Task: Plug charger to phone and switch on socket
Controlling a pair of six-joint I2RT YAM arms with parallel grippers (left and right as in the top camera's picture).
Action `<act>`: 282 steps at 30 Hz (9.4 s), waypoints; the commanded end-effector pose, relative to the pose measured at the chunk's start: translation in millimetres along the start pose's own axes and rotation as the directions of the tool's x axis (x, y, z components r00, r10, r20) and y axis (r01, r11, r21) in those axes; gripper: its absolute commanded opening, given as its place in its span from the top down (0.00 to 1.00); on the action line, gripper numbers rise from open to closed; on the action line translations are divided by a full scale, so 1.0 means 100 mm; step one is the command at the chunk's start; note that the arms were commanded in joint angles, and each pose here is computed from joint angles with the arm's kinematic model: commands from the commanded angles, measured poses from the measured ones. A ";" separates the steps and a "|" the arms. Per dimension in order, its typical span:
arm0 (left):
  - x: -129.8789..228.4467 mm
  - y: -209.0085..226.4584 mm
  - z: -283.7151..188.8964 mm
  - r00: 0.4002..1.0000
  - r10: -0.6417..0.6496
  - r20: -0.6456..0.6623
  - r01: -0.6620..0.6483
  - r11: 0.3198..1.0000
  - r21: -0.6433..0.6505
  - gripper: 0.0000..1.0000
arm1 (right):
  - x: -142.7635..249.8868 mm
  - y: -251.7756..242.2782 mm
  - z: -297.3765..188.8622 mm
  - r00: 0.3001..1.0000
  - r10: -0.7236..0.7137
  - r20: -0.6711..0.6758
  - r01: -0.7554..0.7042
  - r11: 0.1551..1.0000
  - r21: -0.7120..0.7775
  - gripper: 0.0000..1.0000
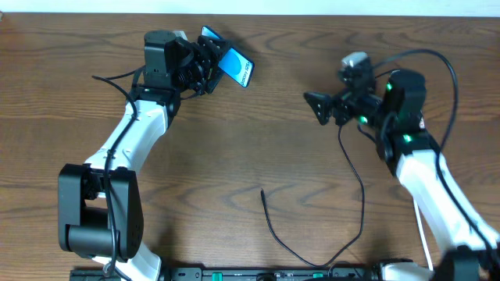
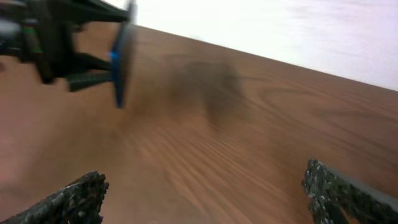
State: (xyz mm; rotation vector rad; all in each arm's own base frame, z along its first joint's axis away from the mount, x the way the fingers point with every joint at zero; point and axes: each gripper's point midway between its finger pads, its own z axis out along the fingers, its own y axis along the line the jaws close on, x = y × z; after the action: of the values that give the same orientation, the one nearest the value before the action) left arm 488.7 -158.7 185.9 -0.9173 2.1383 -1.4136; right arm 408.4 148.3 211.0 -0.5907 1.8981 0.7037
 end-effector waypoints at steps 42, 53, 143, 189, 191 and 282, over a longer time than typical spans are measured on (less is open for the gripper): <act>0.40 -0.36 0.06 0.997 -0.045 -0.068 0.049 0.997 0.056 0.93 | -0.12 0.37 0.76 0.989 0.133 0.056 -0.134 0.991 0.006 0.01; 0.70 -0.40 0.16 0.988 -0.088 -0.128 0.095 0.995 0.044 0.93 | -0.01 0.32 0.86 0.983 0.181 0.041 -0.181 0.983 0.007 0.02; 1.15 -0.58 0.20 0.962 -0.061 -0.268 0.088 0.992 0.091 0.11 | -0.08 0.06 0.77 0.977 0.199 0.083 -0.204 0.977 0.062 0.99; 0.27 -0.57 0.01 0.997 -0.072 -0.036 0.076 0.987 0.142 0.12 | -0.54 0.46 0.71 0.305 0.951 -0.046 -0.921 0.283 -0.267 0.99; 0.27 -0.57 0.01 0.997 -0.070 -0.036 0.075 0.987 0.143 0.12 | -0.55 0.50 0.73 0.278 0.959 -0.052 -0.929 0.254 -0.269 0.99; 0.41 -0.81 0.03 0.998 -0.035 -0.059 0.047 0.973 0.226 0.63 | -0.65 1.07 0.84 0.007 0.974 -0.228 -0.959 -0.058 -0.278 0.99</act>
State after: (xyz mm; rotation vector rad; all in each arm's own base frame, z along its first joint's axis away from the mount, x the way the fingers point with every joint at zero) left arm 486.6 -213.5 230.9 -0.9096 2.0078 -1.6691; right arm 419.6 281.0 249.3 0.9714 1.9137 2.0214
